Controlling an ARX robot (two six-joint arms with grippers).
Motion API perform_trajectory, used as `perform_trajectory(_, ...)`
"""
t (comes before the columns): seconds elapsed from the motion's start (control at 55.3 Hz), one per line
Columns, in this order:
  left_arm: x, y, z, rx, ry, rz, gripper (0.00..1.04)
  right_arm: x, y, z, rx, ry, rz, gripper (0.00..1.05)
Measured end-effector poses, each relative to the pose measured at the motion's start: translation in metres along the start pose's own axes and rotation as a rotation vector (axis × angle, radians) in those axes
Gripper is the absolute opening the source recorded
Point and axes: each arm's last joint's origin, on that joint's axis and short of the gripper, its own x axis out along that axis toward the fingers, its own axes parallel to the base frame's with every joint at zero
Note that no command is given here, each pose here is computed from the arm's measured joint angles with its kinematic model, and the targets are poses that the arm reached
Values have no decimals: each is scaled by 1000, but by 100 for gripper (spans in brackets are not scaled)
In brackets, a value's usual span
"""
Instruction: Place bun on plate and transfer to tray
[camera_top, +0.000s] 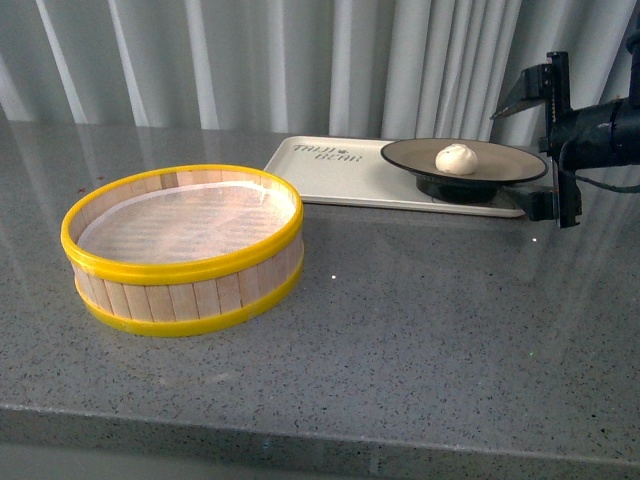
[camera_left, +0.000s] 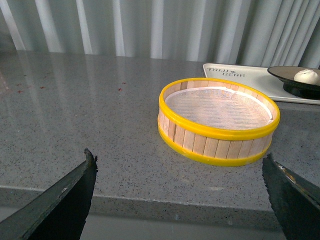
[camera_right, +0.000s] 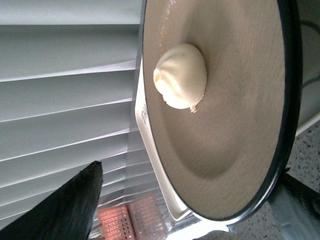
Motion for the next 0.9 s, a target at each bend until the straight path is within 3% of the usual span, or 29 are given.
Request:
perform_trajectory(0.054,0,0,0,0,0,0,98,-7,3,-6,1,-3,6,98)
perform_trajectory(0.344,0,0,0,0,0,0,98,-47,16,-38,17,7,40,96)
perform_trajectory(0.615,0,0,0,0,0,0,98,-89,4,-53,-1,-31,24,96)
perform_trajectory(0.905,0,0,0,0,0,0,98,-166,4,-72,-349,-204,-5,96)
